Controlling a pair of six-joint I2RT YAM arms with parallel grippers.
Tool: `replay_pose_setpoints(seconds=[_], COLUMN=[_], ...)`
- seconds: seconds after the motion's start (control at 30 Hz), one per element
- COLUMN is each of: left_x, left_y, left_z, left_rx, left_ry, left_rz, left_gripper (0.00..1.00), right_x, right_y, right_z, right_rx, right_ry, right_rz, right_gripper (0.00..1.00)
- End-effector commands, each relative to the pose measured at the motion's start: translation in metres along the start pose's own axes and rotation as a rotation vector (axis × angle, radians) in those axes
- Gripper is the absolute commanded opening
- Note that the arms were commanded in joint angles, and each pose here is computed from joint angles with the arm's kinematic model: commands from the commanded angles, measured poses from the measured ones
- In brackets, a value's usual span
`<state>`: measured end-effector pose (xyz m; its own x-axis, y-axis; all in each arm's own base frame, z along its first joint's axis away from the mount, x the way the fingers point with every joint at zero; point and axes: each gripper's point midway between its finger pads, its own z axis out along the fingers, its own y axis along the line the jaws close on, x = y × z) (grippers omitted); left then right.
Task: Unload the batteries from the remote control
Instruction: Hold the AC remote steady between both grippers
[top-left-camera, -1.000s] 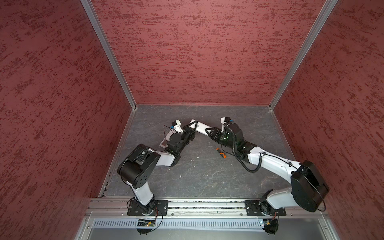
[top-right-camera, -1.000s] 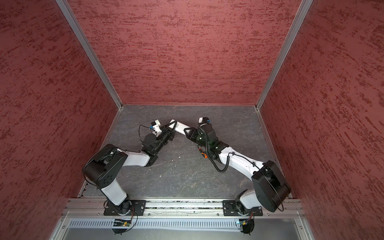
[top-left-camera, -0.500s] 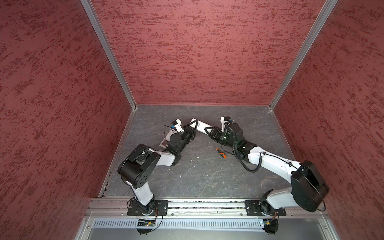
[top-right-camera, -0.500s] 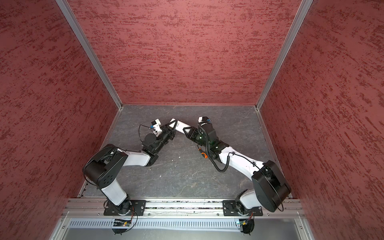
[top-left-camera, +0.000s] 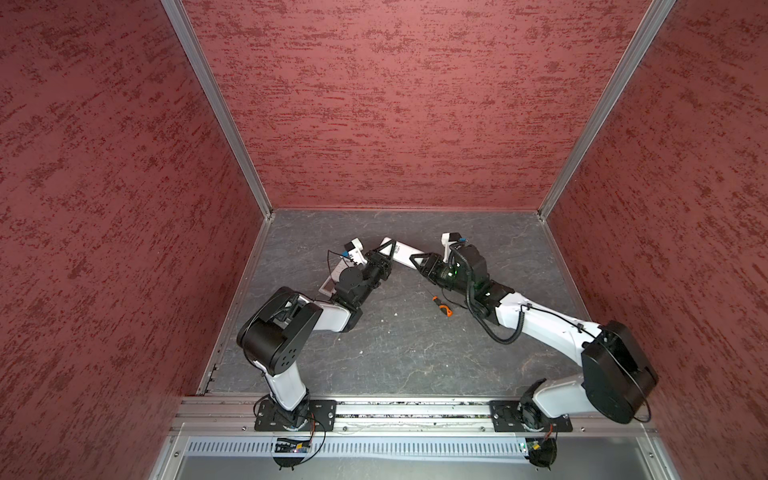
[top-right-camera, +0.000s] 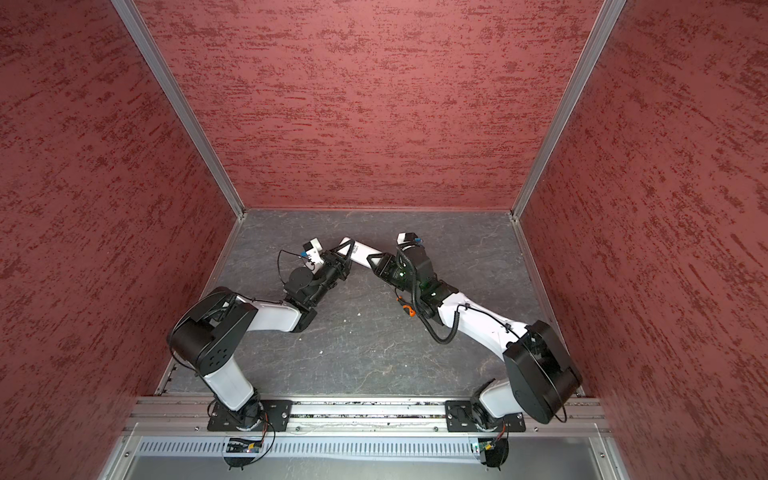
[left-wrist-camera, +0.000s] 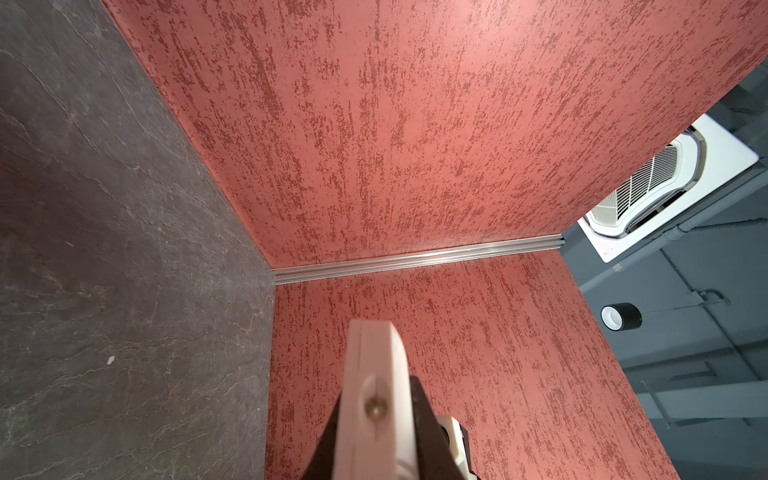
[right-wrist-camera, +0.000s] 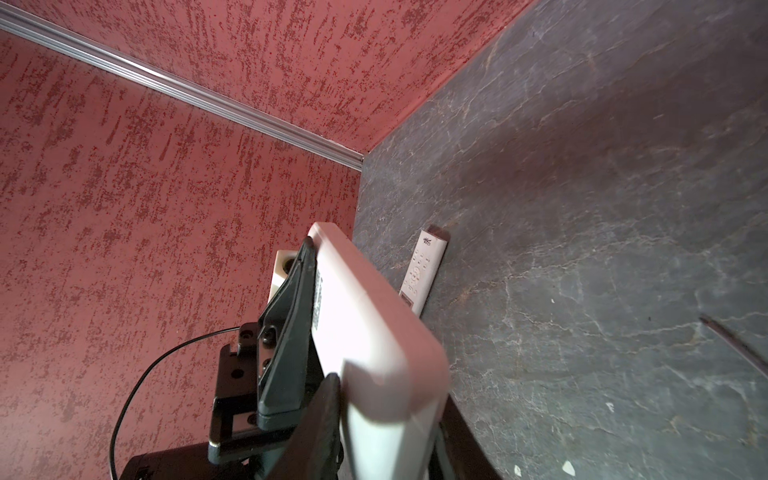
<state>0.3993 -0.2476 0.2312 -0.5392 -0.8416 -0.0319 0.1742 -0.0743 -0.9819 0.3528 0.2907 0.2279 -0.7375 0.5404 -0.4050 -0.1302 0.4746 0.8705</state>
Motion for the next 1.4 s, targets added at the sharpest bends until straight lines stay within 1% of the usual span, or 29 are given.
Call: replay_pose_setpoints(seconds=[0.0,0.3,0.47,0.6,0.8,0.83,0.93,1.03,1.13,1.2,1.37], left_x=[-0.001,-0.002,0.001,0.002,0.005,0.006,0.007,0.008,0.006,0.004,-0.005], left_y=[-0.03,-0.038,-0.039,-0.039,-0.042,-0.042,-0.04,-0.039,-0.039,-0.041,-0.048], left_z=[-0.003,-0.005,-0.006,-0.006,-0.004,-0.004,-0.002,-0.002,-0.003,-0.004,-0.007], left_rx=[0.074,0.068,0.07,0.073,0.079,0.078,0.073,0.07,0.07,0.073,0.087], left_ry=[0.015,0.025,0.03,0.024,0.036,0.039,0.046,0.047,0.043,0.04,0.026], left_rz=[0.019,0.022,0.028,0.03,0.035,0.037,0.037,0.037,0.04,0.041,0.059], left_gripper=[0.0,0.0,0.0,0.0,0.0,0.0,0.0,0.0,0.0,0.0,0.0], right_x=[-0.003,-0.001,-0.001,-0.003,-0.004,-0.001,-0.001,0.001,0.005,0.007,0.013], right_y=[-0.018,-0.026,-0.024,-0.021,-0.013,-0.021,-0.02,-0.021,-0.025,-0.028,-0.034], right_z=[-0.006,-0.01,-0.007,-0.003,0.003,0.008,0.011,0.014,0.016,0.015,0.011], right_rx=[0.073,0.095,0.095,0.091,0.072,0.09,0.087,0.088,0.092,0.097,0.094], right_ry=[-0.017,-0.011,-0.002,0.0,0.013,0.026,0.031,0.041,0.056,0.057,0.072], right_rz=[0.009,0.002,-0.003,-0.008,-0.015,-0.01,-0.01,-0.008,0.001,0.011,0.032], right_gripper=[0.32,0.33,0.43,0.48,0.48,0.48,0.48,0.45,0.36,0.33,0.3])
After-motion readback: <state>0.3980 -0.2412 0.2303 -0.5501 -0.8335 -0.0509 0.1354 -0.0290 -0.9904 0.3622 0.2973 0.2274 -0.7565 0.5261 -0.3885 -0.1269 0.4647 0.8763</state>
